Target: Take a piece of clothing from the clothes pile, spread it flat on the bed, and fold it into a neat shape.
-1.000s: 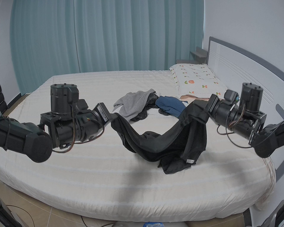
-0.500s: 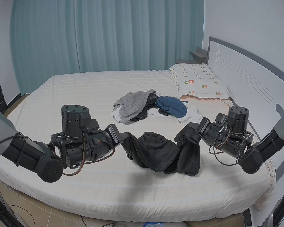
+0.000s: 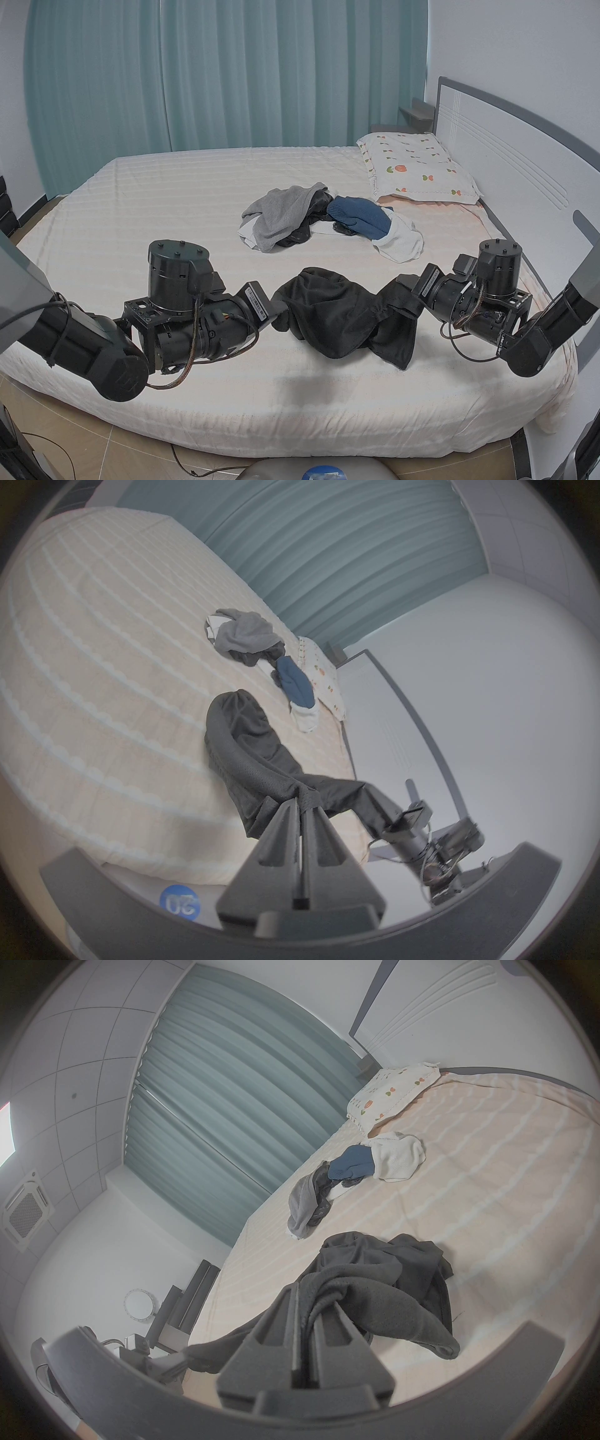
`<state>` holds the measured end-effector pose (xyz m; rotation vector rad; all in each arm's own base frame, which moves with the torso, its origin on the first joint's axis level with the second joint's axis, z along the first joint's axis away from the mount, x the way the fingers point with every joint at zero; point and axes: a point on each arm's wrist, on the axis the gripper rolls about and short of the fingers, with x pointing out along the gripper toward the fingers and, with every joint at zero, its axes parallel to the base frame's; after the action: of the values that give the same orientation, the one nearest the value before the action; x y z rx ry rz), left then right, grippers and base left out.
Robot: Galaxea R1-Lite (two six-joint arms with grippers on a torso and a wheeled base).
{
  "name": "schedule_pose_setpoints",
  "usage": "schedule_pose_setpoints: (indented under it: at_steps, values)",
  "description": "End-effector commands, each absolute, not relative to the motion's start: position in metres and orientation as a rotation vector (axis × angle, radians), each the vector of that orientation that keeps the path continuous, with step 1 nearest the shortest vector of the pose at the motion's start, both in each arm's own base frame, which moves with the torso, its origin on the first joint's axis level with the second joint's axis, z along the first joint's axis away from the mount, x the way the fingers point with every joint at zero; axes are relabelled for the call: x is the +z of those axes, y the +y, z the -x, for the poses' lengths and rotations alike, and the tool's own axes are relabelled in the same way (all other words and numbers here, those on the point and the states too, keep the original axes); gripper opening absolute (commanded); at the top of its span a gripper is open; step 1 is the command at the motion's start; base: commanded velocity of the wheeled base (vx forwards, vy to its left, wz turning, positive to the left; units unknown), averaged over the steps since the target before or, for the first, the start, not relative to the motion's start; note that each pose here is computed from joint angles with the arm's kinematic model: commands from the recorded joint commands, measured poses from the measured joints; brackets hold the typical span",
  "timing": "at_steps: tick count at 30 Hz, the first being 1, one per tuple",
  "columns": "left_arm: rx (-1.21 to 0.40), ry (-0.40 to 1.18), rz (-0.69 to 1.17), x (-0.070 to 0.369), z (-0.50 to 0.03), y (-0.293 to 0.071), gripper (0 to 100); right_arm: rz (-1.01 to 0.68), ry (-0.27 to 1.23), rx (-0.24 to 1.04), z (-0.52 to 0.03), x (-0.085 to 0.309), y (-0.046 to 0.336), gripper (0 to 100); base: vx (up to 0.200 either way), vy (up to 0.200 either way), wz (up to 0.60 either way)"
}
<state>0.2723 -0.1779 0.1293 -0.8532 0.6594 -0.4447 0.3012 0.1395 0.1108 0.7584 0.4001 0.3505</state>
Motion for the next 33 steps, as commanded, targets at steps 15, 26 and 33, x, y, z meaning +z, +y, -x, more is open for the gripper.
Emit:
schedule_pose_setpoints:
  at_steps: [15, 26, 33]
  values:
    - [-0.430, 0.587, 0.883, 0.144, -0.277, -0.162, 0, -0.763, 0.388, 0.344, -0.303, 0.112, 0.139, 0, 0.000, 0.187, 0.00]
    - [-0.441, 0.538, 0.876, 0.157, -0.273, -0.153, 0, -0.785, 0.267, 0.316, -0.307, 0.126, 0.139, 0, 0.000, 0.200, 0.00]
    - [-0.445, 0.531, 0.859, 0.158, -0.272, -0.152, 0, -0.788, 0.251, 0.332, -0.306, 0.129, 0.141, 0, 0.000, 0.200, 0.00]
